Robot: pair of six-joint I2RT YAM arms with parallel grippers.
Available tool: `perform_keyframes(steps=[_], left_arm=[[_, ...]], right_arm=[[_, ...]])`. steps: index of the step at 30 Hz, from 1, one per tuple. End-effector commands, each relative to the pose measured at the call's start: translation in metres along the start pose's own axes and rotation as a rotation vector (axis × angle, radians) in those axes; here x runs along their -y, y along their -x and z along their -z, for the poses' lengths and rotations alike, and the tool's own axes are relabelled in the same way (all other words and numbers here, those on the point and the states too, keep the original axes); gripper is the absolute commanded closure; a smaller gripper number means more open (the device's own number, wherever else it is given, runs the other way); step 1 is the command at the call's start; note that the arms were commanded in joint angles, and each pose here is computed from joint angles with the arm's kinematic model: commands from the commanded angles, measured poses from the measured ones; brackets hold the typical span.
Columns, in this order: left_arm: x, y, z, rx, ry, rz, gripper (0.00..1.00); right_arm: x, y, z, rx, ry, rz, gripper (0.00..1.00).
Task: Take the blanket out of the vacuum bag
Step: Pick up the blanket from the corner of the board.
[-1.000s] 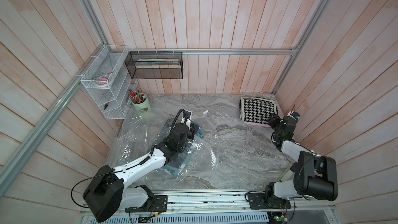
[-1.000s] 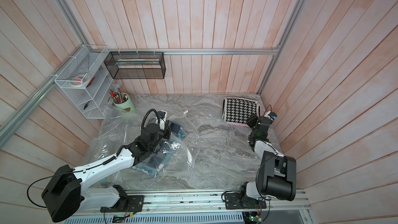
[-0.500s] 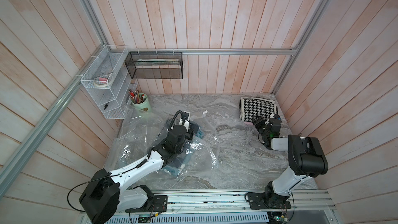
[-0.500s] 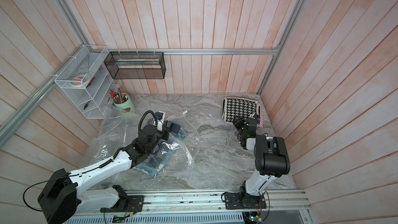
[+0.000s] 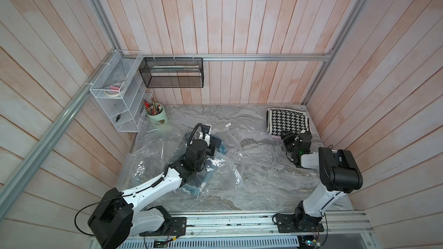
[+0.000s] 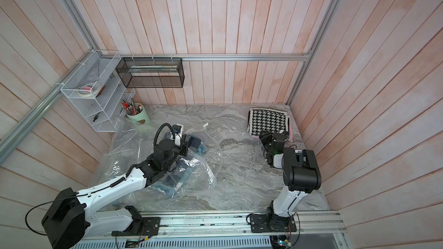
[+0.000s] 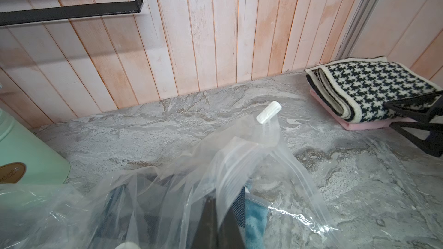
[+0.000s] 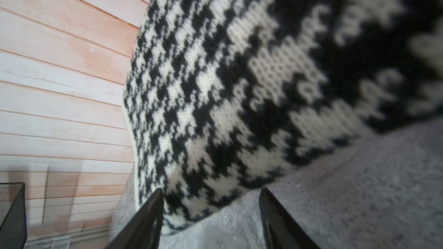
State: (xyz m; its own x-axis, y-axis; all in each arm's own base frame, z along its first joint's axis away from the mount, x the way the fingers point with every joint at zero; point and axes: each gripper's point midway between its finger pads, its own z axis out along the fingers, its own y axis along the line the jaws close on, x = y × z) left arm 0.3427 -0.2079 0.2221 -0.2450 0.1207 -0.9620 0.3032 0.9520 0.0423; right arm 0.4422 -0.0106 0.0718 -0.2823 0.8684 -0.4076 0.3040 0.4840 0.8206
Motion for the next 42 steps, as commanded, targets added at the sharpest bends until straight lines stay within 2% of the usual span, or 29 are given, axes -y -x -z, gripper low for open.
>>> perform_keyframes(steps=[1,9,12,14,15,18,19,28,35,42], left_arm=[[-0.004,-0.004,0.002,-0.002,0.008,-0.006,1.0],[-0.006,-0.003,0.004,-0.003,0.015,-0.011,1.0],[-0.007,-0.003,0.004,-0.001,0.02,-0.014,1.0],[-0.007,-0.003,0.004,-0.004,0.021,-0.017,1.0],[-0.007,-0.004,0.004,-0.006,0.023,-0.018,1.0],[-0.007,-0.004,0.004,-0.006,0.026,-0.023,1.0],[-0.007,-0.003,0.004,-0.005,0.026,-0.023,1.0],[-0.007,-0.001,0.003,-0.002,0.024,-0.023,1.0],[-0.009,0.0,0.006,-0.001,0.028,-0.028,1.0],[-0.013,0.004,0.01,0.0,0.044,-0.036,1.0]], right_arm=[[0.002,0.004,0.0,0.019,0.017,-0.025,0.36],[0.0,0.034,-0.013,0.072,0.039,-0.031,0.36],[0.003,0.042,-0.021,0.064,0.061,-0.053,0.39],[0.001,0.046,-0.025,0.056,0.084,-0.06,0.49],[0.0,0.048,-0.026,0.055,0.093,-0.059,0.59],[-0.008,0.051,-0.03,0.047,0.12,-0.049,0.97],[-0.01,0.052,-0.03,0.046,0.126,-0.046,1.0],[-0.071,0.068,-0.035,0.006,0.311,-0.014,1.0],[-0.125,0.103,-0.041,0.037,0.442,0.081,1.0],[-0.17,0.135,-0.043,0.077,0.633,0.11,1.0]])
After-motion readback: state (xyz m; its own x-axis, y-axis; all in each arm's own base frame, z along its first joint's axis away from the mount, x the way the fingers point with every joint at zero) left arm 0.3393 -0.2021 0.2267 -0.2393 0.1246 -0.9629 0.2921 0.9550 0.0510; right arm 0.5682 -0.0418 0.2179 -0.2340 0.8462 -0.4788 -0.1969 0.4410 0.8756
